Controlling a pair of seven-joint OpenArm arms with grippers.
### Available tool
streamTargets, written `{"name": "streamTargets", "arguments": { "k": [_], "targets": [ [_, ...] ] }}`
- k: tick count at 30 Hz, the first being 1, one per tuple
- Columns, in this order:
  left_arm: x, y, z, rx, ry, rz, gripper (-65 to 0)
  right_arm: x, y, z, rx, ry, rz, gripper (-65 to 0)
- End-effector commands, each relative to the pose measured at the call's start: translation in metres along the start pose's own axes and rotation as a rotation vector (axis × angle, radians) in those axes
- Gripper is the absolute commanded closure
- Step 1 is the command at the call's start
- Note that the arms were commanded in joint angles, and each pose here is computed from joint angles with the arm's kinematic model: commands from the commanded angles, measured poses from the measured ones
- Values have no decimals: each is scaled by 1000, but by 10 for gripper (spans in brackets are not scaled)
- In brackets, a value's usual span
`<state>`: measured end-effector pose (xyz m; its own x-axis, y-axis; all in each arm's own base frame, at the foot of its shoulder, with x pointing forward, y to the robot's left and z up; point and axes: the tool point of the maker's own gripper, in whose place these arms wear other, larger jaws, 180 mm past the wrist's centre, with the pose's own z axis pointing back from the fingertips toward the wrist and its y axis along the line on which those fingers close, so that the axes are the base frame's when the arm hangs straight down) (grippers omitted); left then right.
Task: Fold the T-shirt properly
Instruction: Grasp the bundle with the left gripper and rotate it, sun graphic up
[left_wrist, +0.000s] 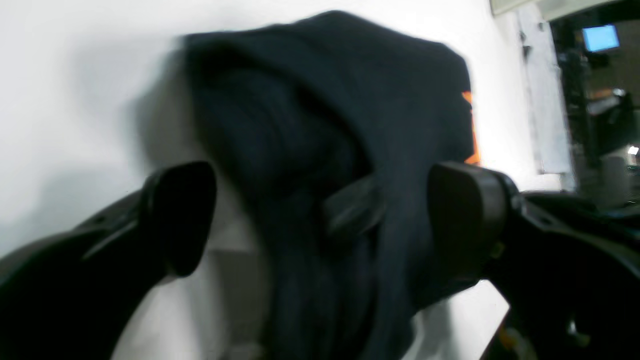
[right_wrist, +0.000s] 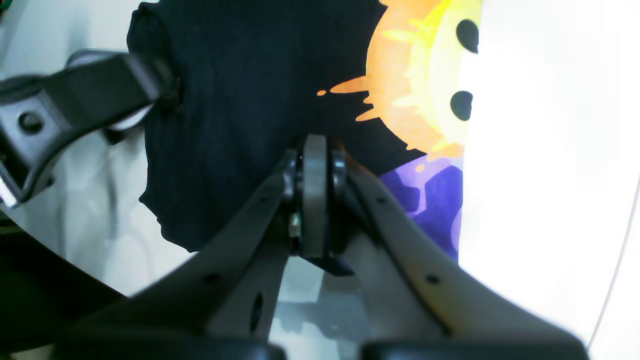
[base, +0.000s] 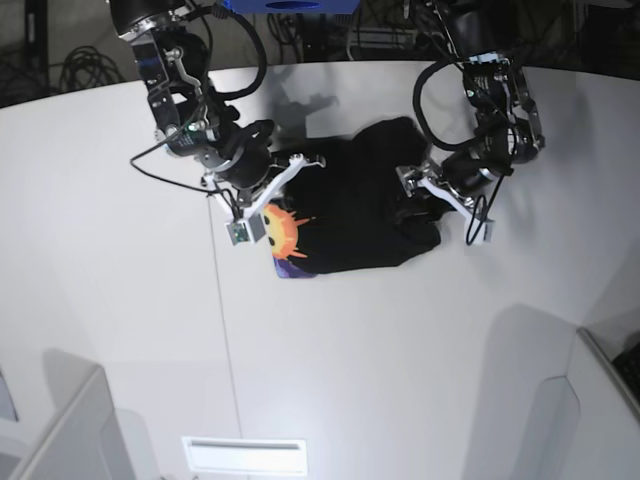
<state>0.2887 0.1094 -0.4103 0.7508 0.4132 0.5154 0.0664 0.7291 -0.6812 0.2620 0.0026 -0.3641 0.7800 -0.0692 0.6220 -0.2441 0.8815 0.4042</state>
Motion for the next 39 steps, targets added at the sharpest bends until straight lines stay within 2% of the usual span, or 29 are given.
{"name": "streamTargets", "arguments": {
  "k": [1, 7, 8, 11, 13, 15, 17, 18, 22, 31, 34, 39],
  "targets": [
    [-9, 2, -3, 21, 37, 5, -650, 17, 4, 5, 16, -56, 16, 0],
    [-36, -17, -33, -11, 87, 31, -650, 33, -28, 22, -59, -117, -31, 0],
    [-38, -18, -35, -13, 92, 30, -625, 33, -35, 25, -76, -125, -45, 0],
    [-38, -19, -36, -14, 101, 20, -438, 34, -57, 33, -128, -140, -78, 0],
    [-29, -18, -36, -12, 98, -1, -283, 33, -67, 38, -136, -147, -64, 0],
    [-29, -14, -35, 5, 136, -18, -153, 33, -76, 43, -143, -154, -51, 0],
    [-25, -9, -35, 41, 171, -36, -35, 30, -86, 49, -164, -157, -62, 0],
    [-24, -8, -36, 56, 193, -52, 0, 29, -91, 51, -178, -158, -72, 0],
    [-18, -14, -41, 66, 296, -195, 0, 21, -103, 57, -210, -150, -95, 0],
    [-2, -36, -53, 61, 511, -635, 0, 10, -119, 73, -263, -153, -130, 0],
    [-5, -45, -59, 52, 584, -784, 0, 2, -124, 77, -280, -142, -147, 0],
    [-18, -63, -68, 16, 671, -969, 0, -13, -124, 78, -294, -128, -202, 0]
  ]
}}
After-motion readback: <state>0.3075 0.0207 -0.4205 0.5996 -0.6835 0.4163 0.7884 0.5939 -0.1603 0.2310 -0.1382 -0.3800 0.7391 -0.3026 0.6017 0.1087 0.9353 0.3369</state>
